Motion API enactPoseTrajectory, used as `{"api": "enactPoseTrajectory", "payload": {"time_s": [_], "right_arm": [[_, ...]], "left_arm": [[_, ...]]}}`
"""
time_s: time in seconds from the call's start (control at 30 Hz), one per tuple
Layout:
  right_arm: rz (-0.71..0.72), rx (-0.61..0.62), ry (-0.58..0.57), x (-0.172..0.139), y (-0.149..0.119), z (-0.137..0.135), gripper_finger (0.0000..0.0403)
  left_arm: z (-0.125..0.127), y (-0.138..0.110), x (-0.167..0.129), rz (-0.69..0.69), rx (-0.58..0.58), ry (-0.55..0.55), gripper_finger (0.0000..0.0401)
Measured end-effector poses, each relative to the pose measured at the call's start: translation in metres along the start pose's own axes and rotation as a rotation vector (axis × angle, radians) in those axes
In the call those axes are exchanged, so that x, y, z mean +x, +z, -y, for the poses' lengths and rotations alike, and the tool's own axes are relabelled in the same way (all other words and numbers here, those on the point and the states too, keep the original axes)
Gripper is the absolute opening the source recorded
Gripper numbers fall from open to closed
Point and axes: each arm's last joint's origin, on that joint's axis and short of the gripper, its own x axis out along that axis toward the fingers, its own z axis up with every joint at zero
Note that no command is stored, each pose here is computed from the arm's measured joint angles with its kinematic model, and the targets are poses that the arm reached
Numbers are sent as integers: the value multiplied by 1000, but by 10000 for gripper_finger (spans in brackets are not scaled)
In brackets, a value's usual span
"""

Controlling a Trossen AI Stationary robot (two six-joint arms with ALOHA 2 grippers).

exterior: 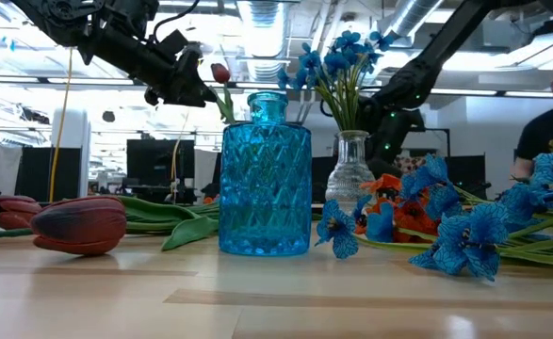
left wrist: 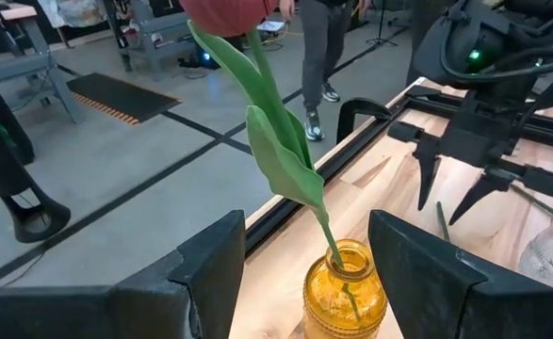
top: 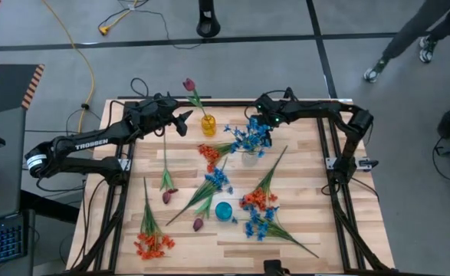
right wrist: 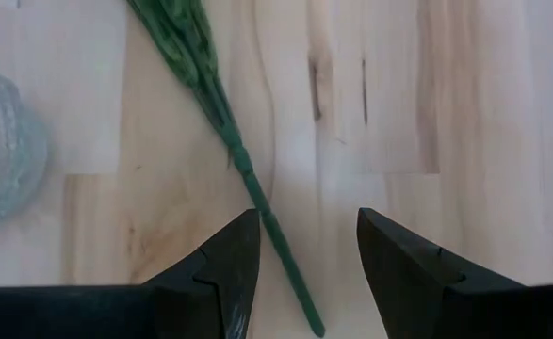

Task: Sort flowers into vase by color
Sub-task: Put the top orange flowers into the blue vase

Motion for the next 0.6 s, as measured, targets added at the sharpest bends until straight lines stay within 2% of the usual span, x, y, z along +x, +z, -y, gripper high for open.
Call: {"api": "enactPoseTrajectory", "payload": {"time_s": [0.27, 0.6], "right_arm": [[-49, -68, 38, 2, -4, -4, 204], [-35, -79, -17, 2, -3, 1, 171]], "left_arm": [[0, 0, 0, 0, -20, 1, 215], [0, 0, 0, 0, -38, 2, 215]]}}
